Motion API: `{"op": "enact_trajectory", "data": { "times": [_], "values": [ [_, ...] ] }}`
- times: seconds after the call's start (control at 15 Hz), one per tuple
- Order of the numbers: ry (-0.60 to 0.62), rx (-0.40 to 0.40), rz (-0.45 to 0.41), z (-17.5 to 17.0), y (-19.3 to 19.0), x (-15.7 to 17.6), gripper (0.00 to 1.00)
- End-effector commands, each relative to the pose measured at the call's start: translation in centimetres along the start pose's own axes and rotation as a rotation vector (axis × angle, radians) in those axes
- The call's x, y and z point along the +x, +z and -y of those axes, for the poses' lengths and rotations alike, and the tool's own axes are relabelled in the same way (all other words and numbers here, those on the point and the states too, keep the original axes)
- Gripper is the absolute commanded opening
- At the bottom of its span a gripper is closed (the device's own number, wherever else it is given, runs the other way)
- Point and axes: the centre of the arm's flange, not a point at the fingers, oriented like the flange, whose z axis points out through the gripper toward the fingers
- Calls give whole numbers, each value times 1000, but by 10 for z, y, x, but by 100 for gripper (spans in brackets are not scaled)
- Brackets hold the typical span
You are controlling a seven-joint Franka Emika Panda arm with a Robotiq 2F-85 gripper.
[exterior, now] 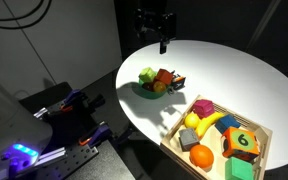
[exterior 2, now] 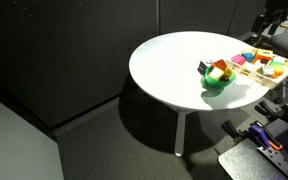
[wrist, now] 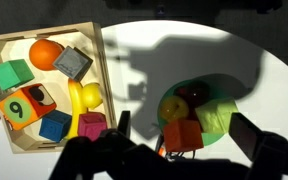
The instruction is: Remove one square toy from the box and put it on the table.
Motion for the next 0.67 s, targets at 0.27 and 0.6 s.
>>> {"op": "enact_trajectory", "data": {
  "times": [0.27,0.6],
  "values": [
    [-27,7,-22,9,-9,-17,100],
    [-28,8,-14,9,-6,-17,100]
  ]
}}
